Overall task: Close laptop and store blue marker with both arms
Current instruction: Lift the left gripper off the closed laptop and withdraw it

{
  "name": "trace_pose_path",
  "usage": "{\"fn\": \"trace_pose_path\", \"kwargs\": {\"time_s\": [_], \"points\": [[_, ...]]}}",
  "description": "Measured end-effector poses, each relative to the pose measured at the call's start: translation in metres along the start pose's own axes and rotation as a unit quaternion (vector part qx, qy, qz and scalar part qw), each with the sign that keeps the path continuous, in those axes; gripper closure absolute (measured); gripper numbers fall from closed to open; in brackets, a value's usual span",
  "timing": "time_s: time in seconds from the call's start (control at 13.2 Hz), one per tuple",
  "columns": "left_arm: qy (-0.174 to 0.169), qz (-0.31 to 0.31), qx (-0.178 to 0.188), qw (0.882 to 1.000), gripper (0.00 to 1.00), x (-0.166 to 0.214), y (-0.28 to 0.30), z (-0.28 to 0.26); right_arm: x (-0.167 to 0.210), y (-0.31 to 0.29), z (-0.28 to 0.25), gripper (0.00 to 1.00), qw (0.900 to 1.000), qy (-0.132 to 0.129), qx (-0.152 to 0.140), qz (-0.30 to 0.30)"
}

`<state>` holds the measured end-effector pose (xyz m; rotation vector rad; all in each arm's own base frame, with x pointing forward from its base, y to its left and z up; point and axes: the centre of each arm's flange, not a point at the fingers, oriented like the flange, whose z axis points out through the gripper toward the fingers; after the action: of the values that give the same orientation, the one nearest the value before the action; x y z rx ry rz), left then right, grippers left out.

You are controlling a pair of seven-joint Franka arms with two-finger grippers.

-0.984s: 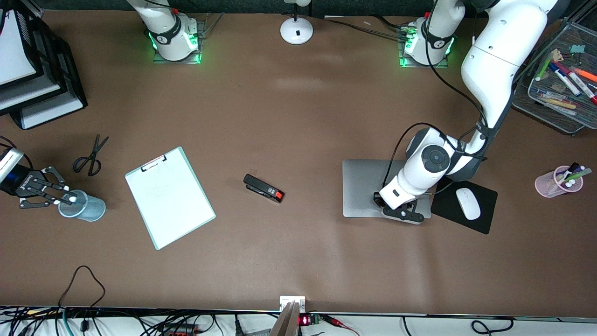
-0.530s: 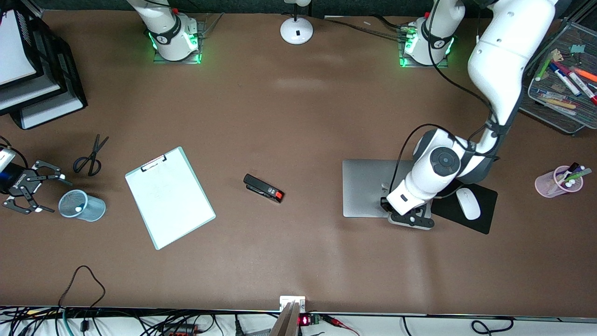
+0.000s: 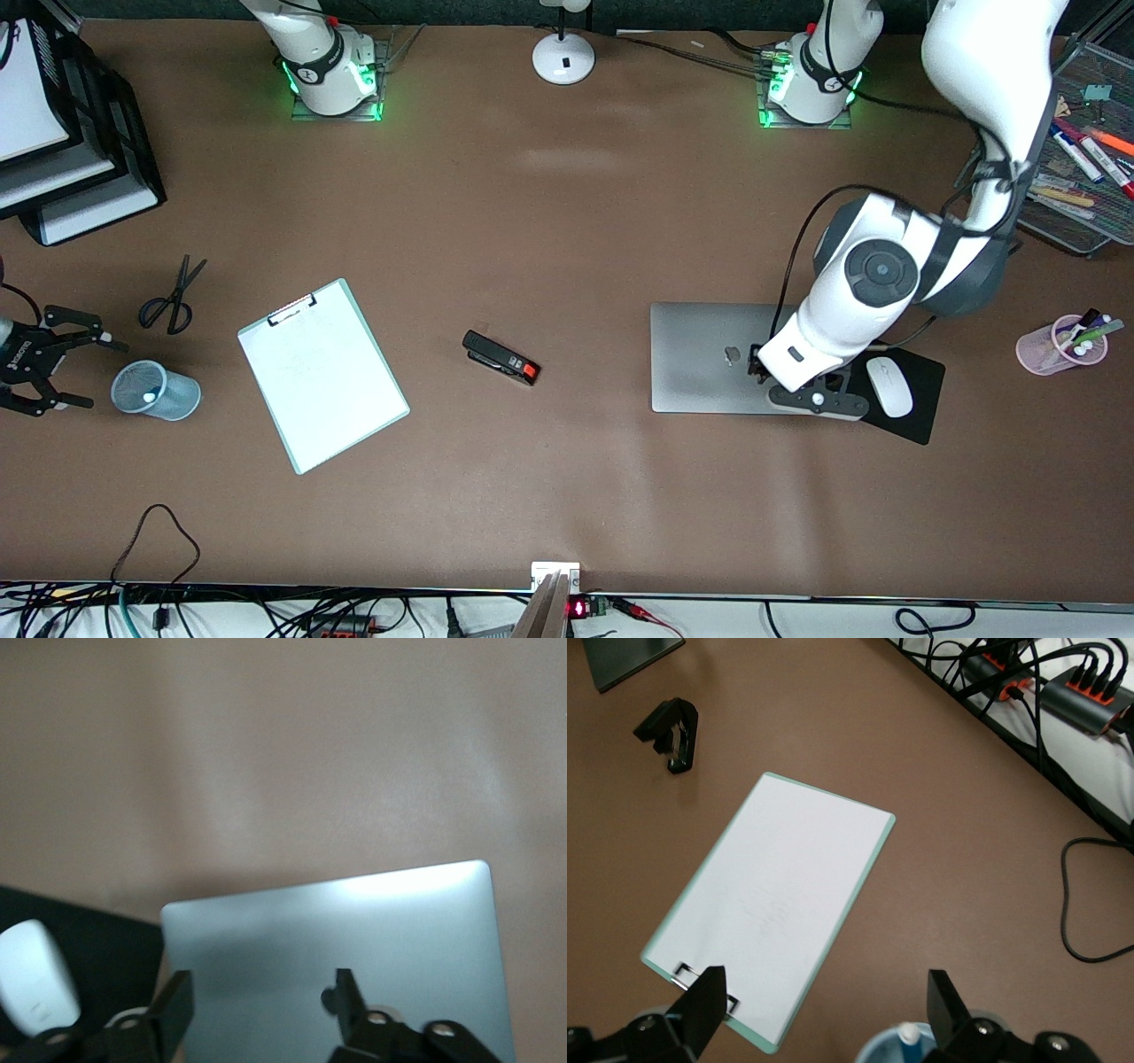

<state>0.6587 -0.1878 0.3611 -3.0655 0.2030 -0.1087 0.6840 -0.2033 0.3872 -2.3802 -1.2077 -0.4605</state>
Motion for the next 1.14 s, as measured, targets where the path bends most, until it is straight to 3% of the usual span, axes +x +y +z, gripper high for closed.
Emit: {"fn": "trace_pose_path", "kwargs": {"time_s": [0.15, 0.53, 0.91, 1.14], "points": [[-0.031, -0.015, 0.005, 0.999, 0.00, -0.004, -0.006, -0.038, 0.042, -0.024, -0.006, 0.00, 0.997, -0.051, -0.003, 0.052], [-0.070, 0.001, 0.009, 0.998, 0.00, -0.002, -0.035, -0.103, 0.115, -0.084, -0.013, 0.00, 0.977, -0.153, -0.034, 0.147], [-0.091, 0.002, 0.014, 0.996, 0.00, -0.003, -0.057, -0.135, 0.146, -0.124, -0.018, 0.00, 0.950, -0.208, -0.056, 0.226], [-0.095, 0.013, 0.018, 0.995, 0.00, -0.011, -0.068, -0.160, 0.168, -0.148, -0.025, 0.00, 0.927, -0.236, -0.076, 0.282]]}}
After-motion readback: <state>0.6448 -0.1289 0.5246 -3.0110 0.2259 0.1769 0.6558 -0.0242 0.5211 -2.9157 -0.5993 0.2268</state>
